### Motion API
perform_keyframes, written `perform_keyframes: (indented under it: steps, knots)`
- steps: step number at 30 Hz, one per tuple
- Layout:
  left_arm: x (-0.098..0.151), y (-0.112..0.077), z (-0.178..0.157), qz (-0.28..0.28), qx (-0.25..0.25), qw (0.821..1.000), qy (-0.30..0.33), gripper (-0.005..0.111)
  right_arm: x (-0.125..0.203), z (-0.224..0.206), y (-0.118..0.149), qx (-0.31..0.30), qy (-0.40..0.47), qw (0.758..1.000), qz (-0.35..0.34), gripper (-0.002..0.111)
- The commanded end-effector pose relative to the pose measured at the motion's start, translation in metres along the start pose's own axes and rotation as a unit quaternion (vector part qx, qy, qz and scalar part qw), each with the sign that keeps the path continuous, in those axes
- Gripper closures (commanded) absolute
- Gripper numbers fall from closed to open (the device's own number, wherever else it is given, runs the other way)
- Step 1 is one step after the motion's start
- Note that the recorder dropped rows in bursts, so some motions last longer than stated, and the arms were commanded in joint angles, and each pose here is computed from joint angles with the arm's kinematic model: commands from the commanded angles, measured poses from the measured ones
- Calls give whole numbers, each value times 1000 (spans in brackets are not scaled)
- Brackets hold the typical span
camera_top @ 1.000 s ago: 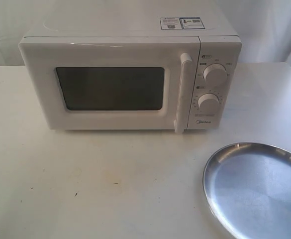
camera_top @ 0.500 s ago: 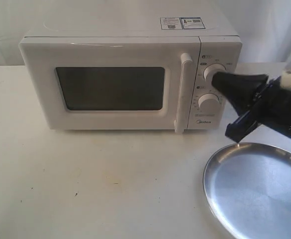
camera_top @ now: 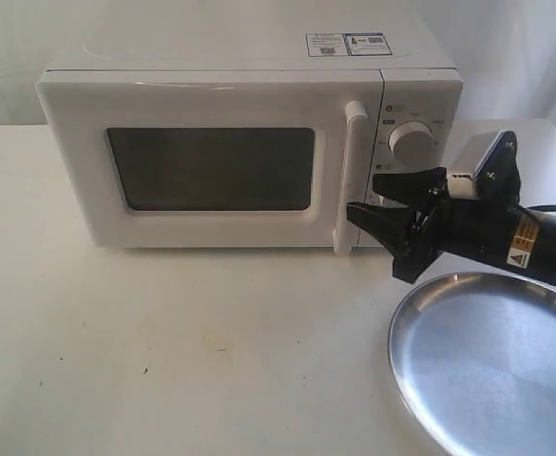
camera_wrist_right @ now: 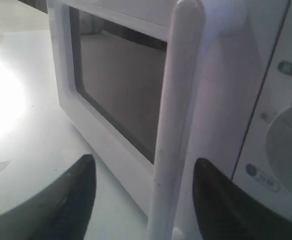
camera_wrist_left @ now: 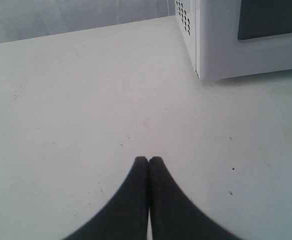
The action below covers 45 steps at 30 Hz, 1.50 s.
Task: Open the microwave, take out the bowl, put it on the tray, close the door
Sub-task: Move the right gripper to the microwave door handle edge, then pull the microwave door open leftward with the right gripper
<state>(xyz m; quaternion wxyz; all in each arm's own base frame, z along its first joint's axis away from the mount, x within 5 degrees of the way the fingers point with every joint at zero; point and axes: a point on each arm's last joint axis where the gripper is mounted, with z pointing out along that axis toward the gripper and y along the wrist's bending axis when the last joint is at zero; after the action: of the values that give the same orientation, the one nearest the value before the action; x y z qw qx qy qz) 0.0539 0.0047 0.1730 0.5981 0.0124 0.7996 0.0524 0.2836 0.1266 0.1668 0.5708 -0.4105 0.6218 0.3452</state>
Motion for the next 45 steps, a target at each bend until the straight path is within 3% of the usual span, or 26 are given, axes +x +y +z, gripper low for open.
perform_keyframes:
  steps: [1, 10, 12, 15, 16, 19, 23, 29, 37, 39, 42, 45]
  knots:
    - [-1, 0, 0, -5, 1, 1000, -2, 107, -10, 5, -11, 8, -6, 1000, -1, 57]
    - [-1, 0, 0, -5, 1, 1000, -2, 107, -2, 42, -5, -32, 45, 998, -2, 59]
    - [-1, 0, 0, -5, 1, 1000, -2, 107, -1, 44, -4, -34, 45, 998, -5, 70]
    - [-1, 0, 0, -5, 1, 1000, -2, 107, -2, 45, -5, -35, 43, 998, -15, 104]
    - [-1, 0, 0, -5, 1, 1000, -2, 107, -2, 45, -5, -35, 42, 998, -20, 108]
    - [-1, 0, 0, -5, 1, 1000, -2, 107, -2, 44, 0, -61, 41, 997, -39, 108]
    - [-1, 0, 0, -5, 1, 1000, -2, 107, -8, 41, 17, -159, 4, 985, -64, 108]
    - [-1, 0, 0, -5, 1, 1000, -2, 107, -8, 33, 31, -229, 41, 969, -80, 108]
    - [-1, 0, 0, -5, 1, 1000, -2, 107, -24, 6, 56, -230, 42, 969, -84, 108]
    - [-1, 0, 0, -5, 1, 1000, -2, 107, -26, 1, 57, -197, 71, 973, -98, 108]
    - [-1, 0, 0, -5, 1, 1000, -2, 107, -32, -8, 56, -139, 122, 981, -57, 108]
    - [-1, 0, 0, -5, 1, 1000, -2, 107, -43, -15, 66, -161, 119, 979, -42, 99]
